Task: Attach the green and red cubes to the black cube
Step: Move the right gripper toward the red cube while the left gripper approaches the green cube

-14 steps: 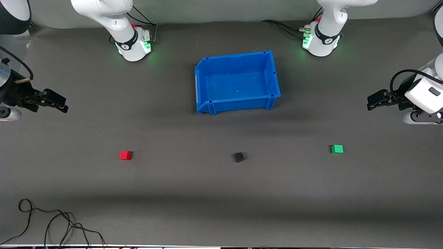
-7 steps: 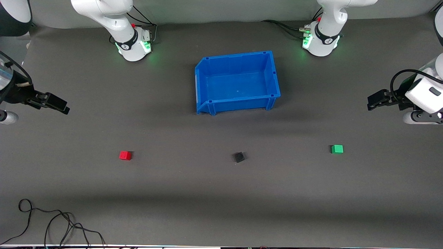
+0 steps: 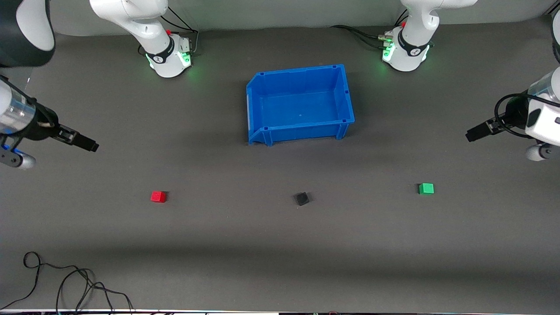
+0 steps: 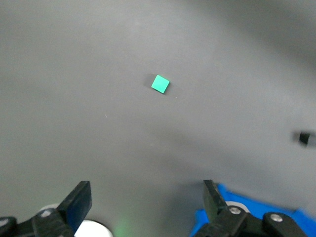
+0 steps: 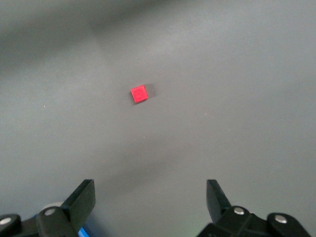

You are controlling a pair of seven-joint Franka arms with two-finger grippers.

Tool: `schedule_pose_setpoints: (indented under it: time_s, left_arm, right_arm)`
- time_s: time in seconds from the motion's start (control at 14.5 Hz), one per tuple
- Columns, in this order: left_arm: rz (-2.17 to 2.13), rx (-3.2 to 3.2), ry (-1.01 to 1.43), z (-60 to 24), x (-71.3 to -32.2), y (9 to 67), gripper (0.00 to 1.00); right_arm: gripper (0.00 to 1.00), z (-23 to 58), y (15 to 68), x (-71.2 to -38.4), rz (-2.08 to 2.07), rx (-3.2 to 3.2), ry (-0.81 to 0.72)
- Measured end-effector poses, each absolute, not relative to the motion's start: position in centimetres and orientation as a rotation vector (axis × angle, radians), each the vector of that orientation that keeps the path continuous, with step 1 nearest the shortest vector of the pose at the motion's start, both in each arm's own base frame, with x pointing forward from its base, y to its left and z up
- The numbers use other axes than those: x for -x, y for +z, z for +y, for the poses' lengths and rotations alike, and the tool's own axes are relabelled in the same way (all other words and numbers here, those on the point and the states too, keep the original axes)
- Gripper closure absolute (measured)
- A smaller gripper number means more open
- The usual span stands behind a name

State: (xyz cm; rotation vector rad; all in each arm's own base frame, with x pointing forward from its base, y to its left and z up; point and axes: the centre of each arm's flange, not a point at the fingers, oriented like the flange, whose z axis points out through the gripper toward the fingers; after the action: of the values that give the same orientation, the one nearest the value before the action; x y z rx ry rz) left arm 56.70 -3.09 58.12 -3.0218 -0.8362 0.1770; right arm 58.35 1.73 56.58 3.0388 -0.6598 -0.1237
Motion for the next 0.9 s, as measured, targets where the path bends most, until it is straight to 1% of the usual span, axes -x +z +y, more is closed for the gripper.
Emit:
schedule_pose_setpoints:
  time_s: [0.21, 0.48, 0.76, 0.9]
  left_arm:
    - [-1.316, 2.878, 0.239, -2.4, -56.8, 57.4, 0.0]
    - [-1.907, 2.596, 0.353, 0.5, -57.2, 55.5, 0.0]
    - [-2.228, 2.371, 0.433, 2.7, -57.2, 50.5, 0.0]
    - [-2.346, 2.307, 0.44, 4.5, -56.6, 47.1, 0.0]
  right_arm:
    - [0.0, 2.1, 56.4, -59.5, -0.821, -3.069, -0.149]
    - [0.0, 2.0, 53.2, -59.9, -1.014, -2.99, -0.281]
    - [0.01, 1.1, 48.3, -60.5, -1.475, -2.698, -0.39]
    - [0.02, 1.4, 46.4, -60.9, -1.601, -2.588, -0.397]
